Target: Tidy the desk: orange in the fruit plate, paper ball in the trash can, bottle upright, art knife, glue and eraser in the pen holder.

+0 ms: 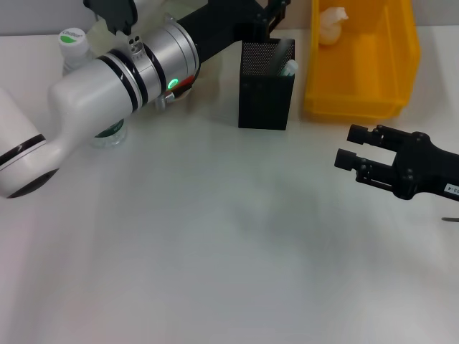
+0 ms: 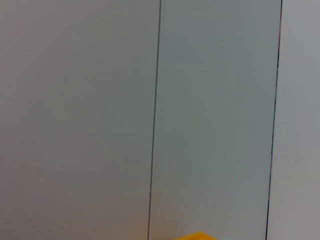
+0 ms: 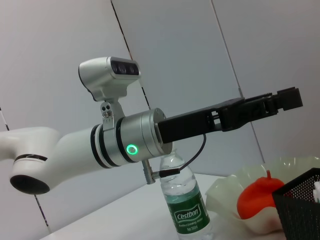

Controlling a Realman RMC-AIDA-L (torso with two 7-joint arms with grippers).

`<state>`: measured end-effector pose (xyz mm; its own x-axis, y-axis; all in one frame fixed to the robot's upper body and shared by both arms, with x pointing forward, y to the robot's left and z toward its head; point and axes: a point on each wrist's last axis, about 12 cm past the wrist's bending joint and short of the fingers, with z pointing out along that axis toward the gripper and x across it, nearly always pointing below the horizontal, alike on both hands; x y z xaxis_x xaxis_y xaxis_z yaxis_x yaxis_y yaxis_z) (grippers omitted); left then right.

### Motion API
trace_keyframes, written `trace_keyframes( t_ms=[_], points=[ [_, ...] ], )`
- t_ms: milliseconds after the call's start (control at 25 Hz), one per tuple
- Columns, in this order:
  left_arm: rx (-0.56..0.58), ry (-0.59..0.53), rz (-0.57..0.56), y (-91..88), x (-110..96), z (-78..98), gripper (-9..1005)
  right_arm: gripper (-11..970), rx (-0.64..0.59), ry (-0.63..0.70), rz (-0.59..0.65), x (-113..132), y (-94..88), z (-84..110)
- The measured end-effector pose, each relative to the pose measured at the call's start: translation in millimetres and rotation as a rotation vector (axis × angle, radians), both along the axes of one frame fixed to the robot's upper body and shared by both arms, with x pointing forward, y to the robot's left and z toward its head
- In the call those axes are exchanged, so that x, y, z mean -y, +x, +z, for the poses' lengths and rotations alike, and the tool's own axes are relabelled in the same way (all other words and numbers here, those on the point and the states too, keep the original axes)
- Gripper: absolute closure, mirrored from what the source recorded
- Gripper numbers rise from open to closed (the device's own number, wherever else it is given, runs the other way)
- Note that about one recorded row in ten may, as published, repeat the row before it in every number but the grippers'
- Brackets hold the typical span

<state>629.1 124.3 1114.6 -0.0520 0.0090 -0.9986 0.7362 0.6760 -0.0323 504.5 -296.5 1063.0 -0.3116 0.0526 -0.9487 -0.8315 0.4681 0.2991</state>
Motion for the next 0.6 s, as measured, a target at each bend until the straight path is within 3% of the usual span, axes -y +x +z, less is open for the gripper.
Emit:
trace_keyframes(
  t_ms=[80, 280, 520, 600],
  points=[
    [0.000, 0.000, 0.000, -0.1, -0.1, -0.1, 689, 319, 0.000, 0.000, 0.000, 0.0, 0.0, 0.0],
    [-0.003, -0.002, 0.000, -0.5, -0.3, -0.7, 453, 319, -0.001, 0.001, -0.001, 0.0, 0.1, 0.1],
    [-0.004, -0.044, -0.026, -7.7, -4.0, -2.4, 353, 320, -0.003, 0.005, -0.002, -0.7, -0.1, -0.2],
    [-0.019, -0.095, -0.104, -20.2, -10.7, -4.7, 319, 320, -0.001, 0.007, -0.002, 0.3, -0.1, 0.6]
  ],
)
